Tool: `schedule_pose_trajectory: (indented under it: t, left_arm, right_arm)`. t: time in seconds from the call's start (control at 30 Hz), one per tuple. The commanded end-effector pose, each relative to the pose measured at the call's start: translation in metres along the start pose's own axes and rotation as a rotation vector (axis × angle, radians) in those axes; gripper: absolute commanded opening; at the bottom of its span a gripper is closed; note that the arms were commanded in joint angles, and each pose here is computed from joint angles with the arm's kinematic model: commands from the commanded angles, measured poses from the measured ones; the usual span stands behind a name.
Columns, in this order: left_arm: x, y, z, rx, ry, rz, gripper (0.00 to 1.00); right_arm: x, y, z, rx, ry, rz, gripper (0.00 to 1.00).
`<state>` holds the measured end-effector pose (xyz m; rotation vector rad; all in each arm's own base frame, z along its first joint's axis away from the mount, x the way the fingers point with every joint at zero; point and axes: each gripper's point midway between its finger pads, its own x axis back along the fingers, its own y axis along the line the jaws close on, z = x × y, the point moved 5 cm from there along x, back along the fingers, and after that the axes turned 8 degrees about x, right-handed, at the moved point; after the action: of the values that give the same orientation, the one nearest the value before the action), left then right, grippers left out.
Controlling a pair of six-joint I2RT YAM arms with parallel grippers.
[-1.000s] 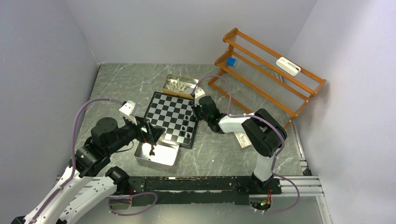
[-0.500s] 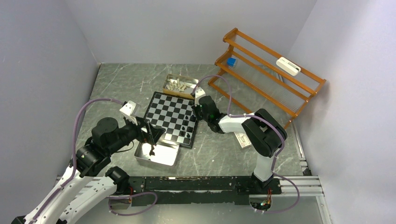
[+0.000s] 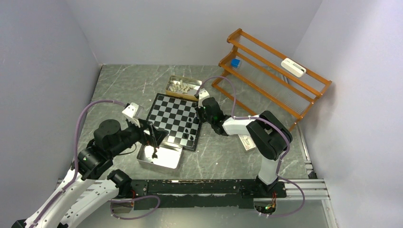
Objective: Set up the chess pieces on the board
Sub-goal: Place the chess piece on the chessboard.
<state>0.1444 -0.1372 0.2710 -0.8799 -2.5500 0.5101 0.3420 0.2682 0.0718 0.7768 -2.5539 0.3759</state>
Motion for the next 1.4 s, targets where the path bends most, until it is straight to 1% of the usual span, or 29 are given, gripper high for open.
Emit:
schedule_pose_trajectory:
  t: [0.0,0.37,0.47,0.6,0.87,1.0,1.37]
  left_arm:
    - [-0.002,-0.003,-0.005,-0.019,-0.023,0.024,1.00]
    - [-0.002,-0.003,-0.004,-0.020,-0.022,0.026,1.00]
    - [-0.002,-0.003,-0.004,-0.018,-0.023,0.023,1.00]
    - [-0.001,-0.003,-0.004,-0.017,-0.028,0.024,1.00]
    - [-0.002,-0.003,-0.004,-0.017,-0.025,0.023,1.00]
    - [-0.002,-0.002,-0.004,-0.017,-0.024,0.021,1.00]
    - [-0.002,-0.002,-0.004,-0.016,-0.026,0.022,1.00]
  right_arm:
    - [0.004,-0.001,0.000,-0.020,0.030,0.001,0.09]
    - [0.006,-0.001,0.001,-0.033,0.042,0.003,0.10]
    - [0.005,-0.001,0.002,-0.032,0.047,0.007,0.14]
    - [0.004,-0.002,0.001,-0.032,0.051,0.014,0.22]
    - [0.005,-0.005,-0.010,-0.032,0.031,0.026,0.28]
    - [0.007,-0.003,-0.017,-0.038,0.010,0.012,0.28]
    - [0.006,0.004,-0.010,-0.076,0.027,-0.028,0.27]
